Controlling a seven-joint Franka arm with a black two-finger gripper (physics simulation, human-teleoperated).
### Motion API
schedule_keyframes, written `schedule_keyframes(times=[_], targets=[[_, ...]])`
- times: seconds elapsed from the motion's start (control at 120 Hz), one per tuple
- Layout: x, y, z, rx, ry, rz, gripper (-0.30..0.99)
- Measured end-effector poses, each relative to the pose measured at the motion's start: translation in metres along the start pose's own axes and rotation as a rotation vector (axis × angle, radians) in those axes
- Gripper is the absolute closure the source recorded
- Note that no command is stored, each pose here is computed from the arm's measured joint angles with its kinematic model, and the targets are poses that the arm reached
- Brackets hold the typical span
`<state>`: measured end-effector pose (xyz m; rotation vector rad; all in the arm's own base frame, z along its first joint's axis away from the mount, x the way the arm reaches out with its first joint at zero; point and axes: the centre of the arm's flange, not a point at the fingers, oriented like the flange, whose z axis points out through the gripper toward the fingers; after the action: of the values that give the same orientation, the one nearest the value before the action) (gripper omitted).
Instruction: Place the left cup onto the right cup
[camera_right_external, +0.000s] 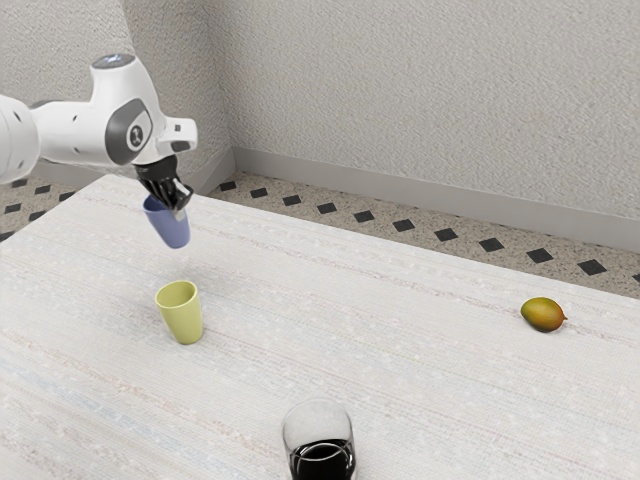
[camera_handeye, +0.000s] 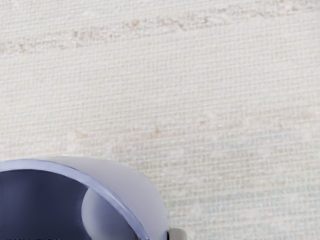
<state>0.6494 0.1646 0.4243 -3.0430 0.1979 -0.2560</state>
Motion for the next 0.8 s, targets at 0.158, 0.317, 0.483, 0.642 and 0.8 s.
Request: schedule_keyframes(times=[0.158, 0.317, 0.483, 0.642, 0.8], targets=[[0.000, 0.042, -0.019, -0.005, -0.004, 0.048, 0.78], [-0.022, 0.082, -0.034, 0.006, -0.035, 0.068, 0.79], [-0.041, 0.104, -0.041, 0.018, -0.073, 0.036, 0.79], [-0.054, 0.113, -0.047, 0.032, -0.107, -0.020, 0.79], [-0.070, 0.116, -0.042, 0.041, -0.145, -0.095, 0.78]])
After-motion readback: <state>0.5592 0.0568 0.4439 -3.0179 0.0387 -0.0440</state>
